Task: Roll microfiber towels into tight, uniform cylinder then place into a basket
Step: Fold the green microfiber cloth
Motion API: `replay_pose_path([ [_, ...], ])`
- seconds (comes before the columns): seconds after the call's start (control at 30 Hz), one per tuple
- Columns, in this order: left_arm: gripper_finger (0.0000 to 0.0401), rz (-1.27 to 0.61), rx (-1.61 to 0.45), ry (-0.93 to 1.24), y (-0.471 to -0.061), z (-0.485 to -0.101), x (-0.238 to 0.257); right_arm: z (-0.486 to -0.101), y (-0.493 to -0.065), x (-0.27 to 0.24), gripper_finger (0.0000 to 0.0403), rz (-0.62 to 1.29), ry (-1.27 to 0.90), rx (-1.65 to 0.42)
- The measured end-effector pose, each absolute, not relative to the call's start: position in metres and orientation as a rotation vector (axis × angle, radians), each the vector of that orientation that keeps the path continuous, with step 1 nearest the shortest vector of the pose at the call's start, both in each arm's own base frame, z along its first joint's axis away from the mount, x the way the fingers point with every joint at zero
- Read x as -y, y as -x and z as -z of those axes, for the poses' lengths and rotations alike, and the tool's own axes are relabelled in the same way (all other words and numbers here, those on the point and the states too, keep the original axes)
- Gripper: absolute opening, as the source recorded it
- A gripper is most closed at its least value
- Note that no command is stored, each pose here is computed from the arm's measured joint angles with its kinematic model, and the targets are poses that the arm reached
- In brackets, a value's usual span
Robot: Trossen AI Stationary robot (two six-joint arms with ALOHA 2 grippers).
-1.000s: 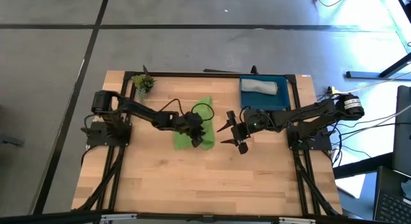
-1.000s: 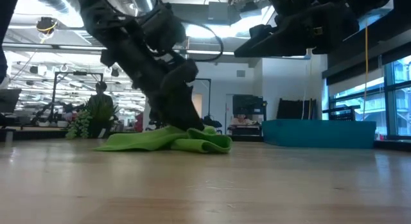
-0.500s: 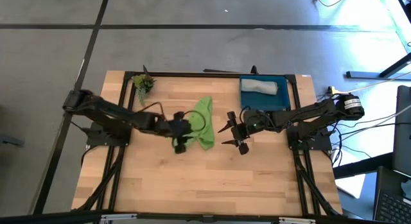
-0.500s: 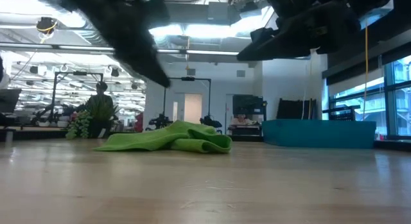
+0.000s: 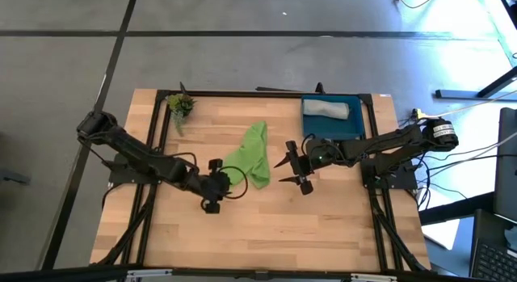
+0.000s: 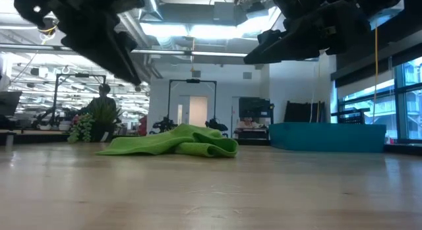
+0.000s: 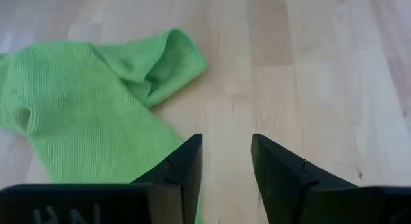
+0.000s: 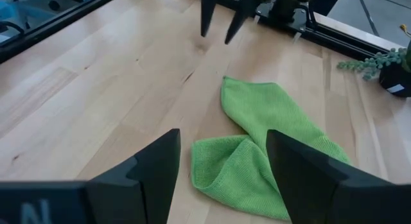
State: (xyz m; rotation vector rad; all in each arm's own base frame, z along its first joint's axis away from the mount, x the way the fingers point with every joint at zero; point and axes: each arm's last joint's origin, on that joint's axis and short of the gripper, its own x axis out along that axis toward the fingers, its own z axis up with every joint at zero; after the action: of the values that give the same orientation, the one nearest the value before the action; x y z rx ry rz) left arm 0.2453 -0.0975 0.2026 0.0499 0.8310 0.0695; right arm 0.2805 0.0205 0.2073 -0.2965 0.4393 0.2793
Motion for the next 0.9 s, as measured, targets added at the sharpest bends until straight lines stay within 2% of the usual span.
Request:
replay_pose_path([
  [0.23, 0.0125, -0.074, -0.837, -0.054, -0.244, -0.202, 0.098, -0.207, -0.281, -0.020, 0.0232, -0.279, 0.296, -0.440],
  [0.7, 0.0125, -0.212, -0.966, -0.029, -0.215, -0.151, 0.081, -0.207, -0.281, -0.020, 0.0232, -0.279, 0.296, -0.440],
  [0.9, 0.0125, -0.208, -0.888, 0.027, -0.213, -0.139, 0.076, -0.207, -0.281, -0.020, 0.0232, -0.279, 0.296, -0.440],
])
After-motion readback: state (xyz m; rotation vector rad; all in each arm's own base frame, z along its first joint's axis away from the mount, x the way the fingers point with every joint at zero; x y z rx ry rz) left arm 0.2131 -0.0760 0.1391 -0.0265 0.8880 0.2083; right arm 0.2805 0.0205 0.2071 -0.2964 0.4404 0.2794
